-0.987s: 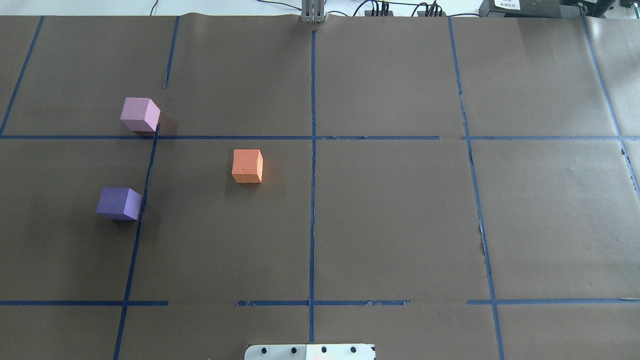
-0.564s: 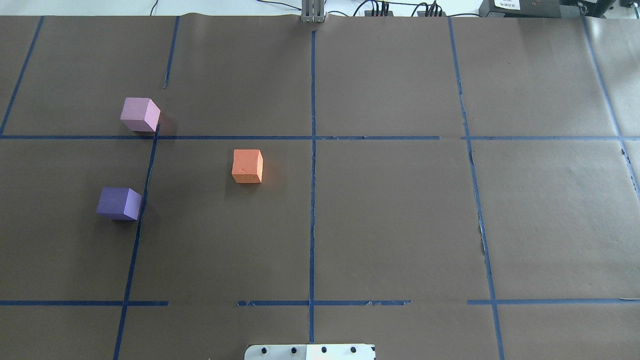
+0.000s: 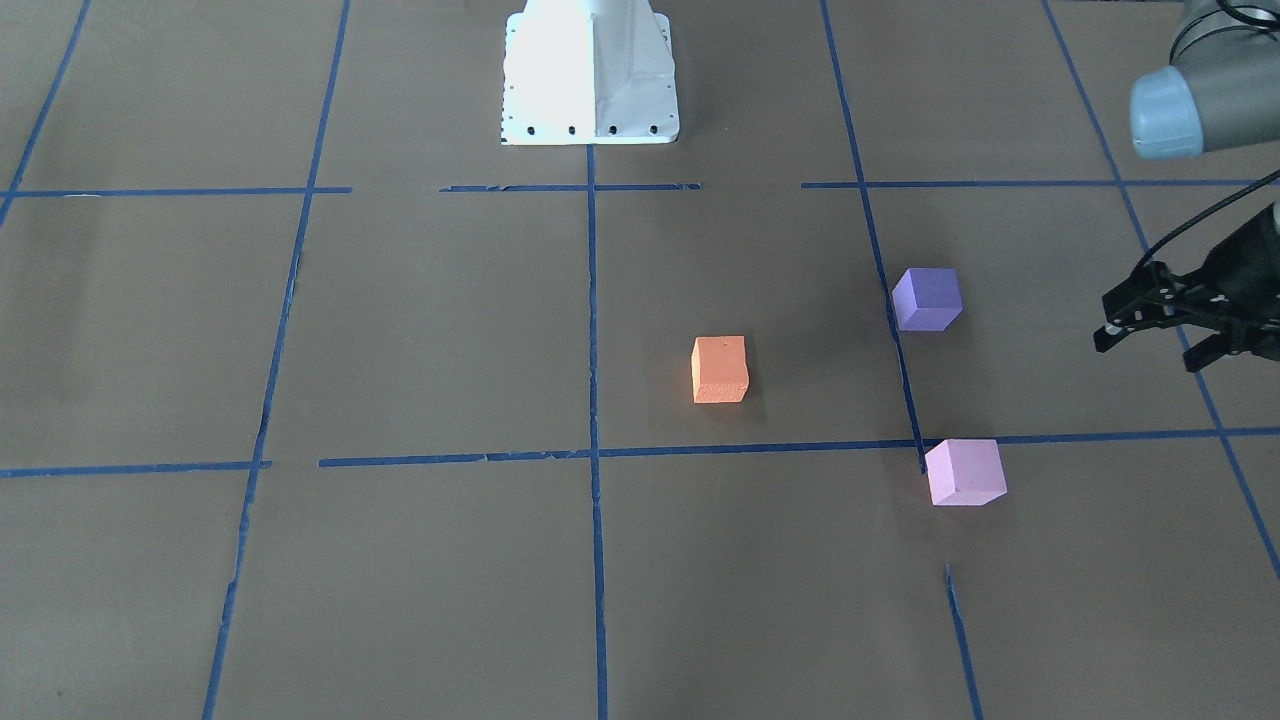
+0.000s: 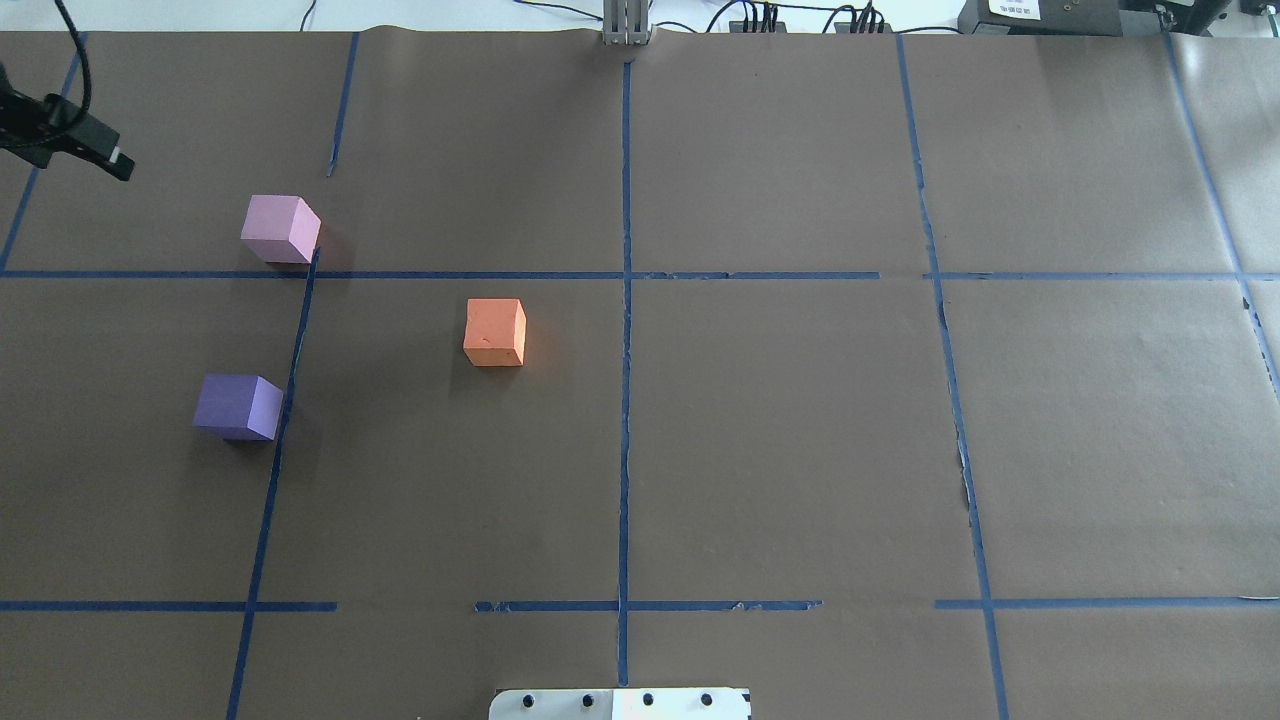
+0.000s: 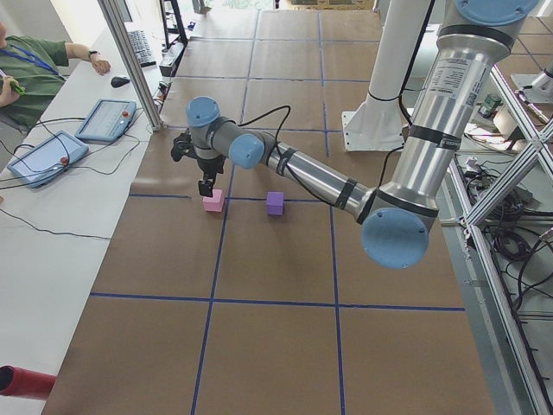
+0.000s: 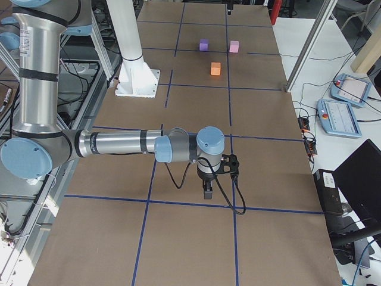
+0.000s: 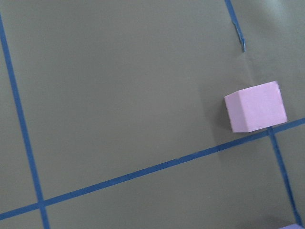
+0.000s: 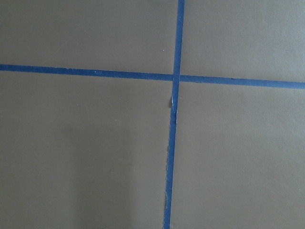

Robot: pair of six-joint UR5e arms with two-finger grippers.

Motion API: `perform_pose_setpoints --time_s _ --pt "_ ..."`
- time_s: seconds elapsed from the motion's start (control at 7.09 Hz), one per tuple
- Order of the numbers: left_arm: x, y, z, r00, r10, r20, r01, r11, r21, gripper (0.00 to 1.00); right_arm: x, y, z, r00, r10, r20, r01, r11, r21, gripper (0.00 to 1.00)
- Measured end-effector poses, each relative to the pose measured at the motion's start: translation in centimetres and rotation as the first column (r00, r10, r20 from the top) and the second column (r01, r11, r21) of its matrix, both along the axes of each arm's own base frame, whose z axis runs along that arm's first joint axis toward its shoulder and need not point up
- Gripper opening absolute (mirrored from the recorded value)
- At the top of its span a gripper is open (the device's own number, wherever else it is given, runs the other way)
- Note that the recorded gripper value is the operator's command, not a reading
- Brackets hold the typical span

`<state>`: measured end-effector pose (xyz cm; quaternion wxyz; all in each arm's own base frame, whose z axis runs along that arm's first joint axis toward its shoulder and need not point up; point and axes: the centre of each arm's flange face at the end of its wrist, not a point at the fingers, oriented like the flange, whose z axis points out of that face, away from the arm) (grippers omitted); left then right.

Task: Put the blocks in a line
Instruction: 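Move the left gripper over the orange cube and lower it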

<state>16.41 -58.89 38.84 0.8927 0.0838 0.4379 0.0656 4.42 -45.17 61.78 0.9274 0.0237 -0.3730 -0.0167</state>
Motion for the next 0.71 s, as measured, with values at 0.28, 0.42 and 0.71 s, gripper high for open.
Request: perform_pose_setpoints --time_s 0.28,0.42,0.71 --pt "11.3 1.3 -6.6 0.999 -0.041 -0.025 0.038 0.993 -0.116 1.00 0.0 0.0 0.0 1.000 0.000 0.000 0.000 1.000 0.000 1.00" --pt "16.6 2.5 -9.2 0.996 -0.080 -0.025 0.075 0.986 -0.152 1.00 0.0 0.0 0.0 1.000 0.000 0.000 0.000 1.000 0.000 1.00" --pt "25.2 3.7 -11.7 0.987 -0.161 -0.015 0.154 0.966 -0.209 1.00 0.0 0.0 0.0 1.000 0.000 0.000 0.000 1.000 0.001 1.00"
